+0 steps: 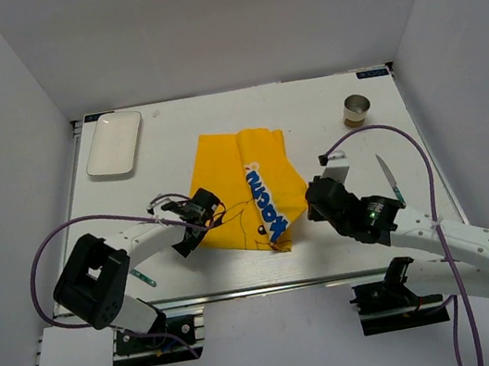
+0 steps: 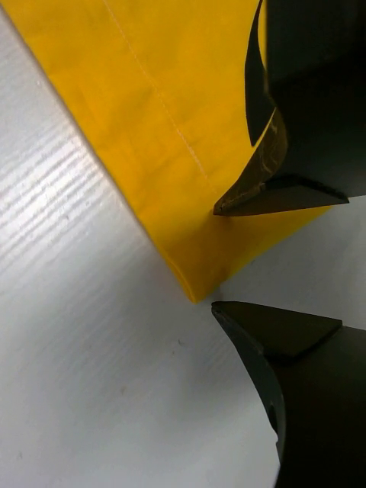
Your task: Set the dinner table for one person
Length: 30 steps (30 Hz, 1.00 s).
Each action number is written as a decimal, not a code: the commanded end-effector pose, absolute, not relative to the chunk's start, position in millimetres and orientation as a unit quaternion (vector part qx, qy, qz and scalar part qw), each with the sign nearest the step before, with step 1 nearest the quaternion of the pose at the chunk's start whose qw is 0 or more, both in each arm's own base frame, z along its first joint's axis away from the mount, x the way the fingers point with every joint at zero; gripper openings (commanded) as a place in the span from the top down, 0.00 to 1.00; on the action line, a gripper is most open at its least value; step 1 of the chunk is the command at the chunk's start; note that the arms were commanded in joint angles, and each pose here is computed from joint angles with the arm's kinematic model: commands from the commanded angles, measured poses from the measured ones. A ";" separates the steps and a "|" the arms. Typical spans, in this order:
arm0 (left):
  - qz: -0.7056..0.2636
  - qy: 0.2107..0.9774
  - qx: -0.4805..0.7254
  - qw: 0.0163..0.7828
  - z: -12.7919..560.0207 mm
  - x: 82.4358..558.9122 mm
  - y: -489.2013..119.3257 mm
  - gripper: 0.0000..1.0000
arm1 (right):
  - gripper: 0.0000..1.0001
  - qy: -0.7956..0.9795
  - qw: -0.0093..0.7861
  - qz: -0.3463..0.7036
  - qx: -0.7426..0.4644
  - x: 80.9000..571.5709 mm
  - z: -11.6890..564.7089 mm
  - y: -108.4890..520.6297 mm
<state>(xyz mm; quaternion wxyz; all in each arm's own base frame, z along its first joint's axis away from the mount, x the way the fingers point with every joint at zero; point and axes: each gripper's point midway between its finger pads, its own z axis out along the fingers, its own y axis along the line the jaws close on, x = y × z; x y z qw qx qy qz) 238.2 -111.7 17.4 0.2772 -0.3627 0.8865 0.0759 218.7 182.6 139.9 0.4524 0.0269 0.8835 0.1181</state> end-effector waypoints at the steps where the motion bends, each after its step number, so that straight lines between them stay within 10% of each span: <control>1: 0.074 0.879 -0.377 0.282 33.5 237.7 -108.4 0.41 | 1.00 0.874 0.466 0.133 0.038 226.0 150.3 188.6; 17: 0.077 0.889 -0.364 0.266 13.2 234.9 -115.1 0.37 | 1.00 0.872 0.467 0.139 0.036 225.8 154.3 190.6; 22: 0.081 0.891 -0.362 0.260 -0.2 234.3 -115.9 0.60 | 1.00 0.868 0.472 0.151 0.040 224.2 160.9 189.8; 25: 0.093 0.893 -0.359 0.257 -7.3 235.4 -112.7 1.00 | 1.00 0.861 0.477 0.170 0.038 222.4 169.3 191.7; 30: 0.083 0.883 -0.360 0.290 21.1 256.2 -118.3 1.00 | 1.00 0.838 0.502 0.207 0.049 224.4 196.6 191.3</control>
